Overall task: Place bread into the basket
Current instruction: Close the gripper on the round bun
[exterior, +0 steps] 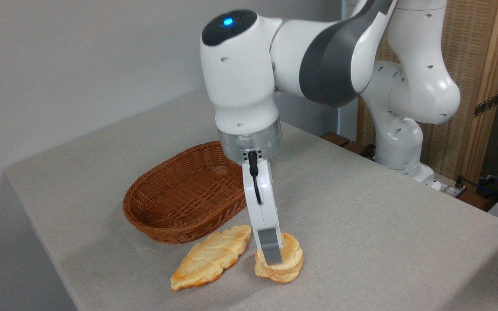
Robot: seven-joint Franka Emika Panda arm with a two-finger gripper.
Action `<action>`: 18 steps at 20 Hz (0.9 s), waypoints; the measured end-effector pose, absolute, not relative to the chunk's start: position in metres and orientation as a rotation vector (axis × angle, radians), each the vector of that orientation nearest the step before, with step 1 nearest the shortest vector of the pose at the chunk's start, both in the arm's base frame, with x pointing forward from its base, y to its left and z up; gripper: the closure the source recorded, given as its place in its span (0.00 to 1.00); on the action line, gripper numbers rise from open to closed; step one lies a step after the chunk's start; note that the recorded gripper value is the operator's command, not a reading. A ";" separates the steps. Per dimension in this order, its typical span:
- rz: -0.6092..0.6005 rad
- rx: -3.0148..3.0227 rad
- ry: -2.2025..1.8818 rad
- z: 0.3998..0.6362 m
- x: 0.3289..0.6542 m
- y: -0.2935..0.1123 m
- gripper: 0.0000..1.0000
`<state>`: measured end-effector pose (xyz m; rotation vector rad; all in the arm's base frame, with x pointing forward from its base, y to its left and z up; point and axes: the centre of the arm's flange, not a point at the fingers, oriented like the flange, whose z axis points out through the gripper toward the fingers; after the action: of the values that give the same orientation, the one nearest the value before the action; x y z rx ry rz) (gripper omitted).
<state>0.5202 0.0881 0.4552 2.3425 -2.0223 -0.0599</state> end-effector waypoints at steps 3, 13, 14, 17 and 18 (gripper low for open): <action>-0.081 2.312 -2.031 0.442 0.515 0.087 0.00; -0.054 2.266 -2.105 0.429 0.513 0.104 0.00; -0.054 2.266 -2.105 0.428 0.513 0.104 0.00; -0.056 2.265 -2.105 0.428 0.513 0.104 0.00; -0.059 2.263 -2.103 0.426 0.513 0.104 0.01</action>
<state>0.5127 0.1037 0.4260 2.2629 -2.1027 -0.0590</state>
